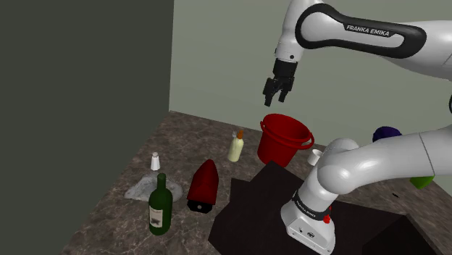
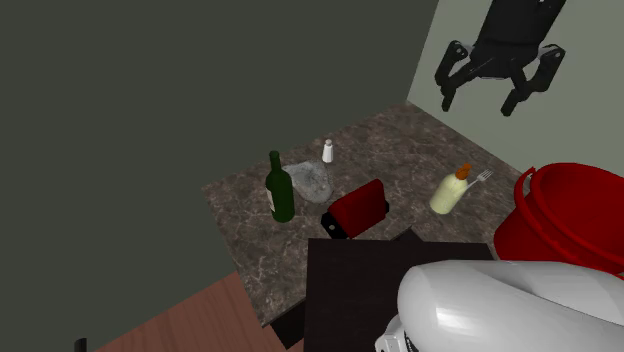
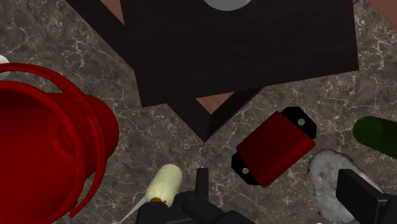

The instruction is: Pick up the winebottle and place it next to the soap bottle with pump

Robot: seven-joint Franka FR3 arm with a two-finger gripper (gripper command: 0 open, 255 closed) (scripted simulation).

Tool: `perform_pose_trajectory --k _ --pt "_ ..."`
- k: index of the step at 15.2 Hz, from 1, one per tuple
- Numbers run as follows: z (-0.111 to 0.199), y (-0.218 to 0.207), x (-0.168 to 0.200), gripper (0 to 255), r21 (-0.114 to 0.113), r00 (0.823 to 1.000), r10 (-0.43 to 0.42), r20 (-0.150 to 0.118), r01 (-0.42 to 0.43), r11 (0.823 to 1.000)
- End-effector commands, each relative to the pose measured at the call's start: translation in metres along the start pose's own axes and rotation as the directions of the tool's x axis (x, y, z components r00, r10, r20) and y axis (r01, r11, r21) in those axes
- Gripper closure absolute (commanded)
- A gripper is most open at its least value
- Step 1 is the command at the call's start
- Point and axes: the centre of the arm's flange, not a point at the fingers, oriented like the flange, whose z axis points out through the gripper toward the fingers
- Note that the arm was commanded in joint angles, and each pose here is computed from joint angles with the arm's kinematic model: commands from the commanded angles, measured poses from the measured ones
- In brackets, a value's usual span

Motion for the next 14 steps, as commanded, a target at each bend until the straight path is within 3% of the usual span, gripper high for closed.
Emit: perform_pose_trajectory --k 1,14 --pt "0.000 0.000 0.000 0 0.000 1.000 0.000 0.000 0.000 1.000" --pt "0.084 -0.145 0.024 0 -0.001 0.996 -0.064 -0.068 0.064 0.998"
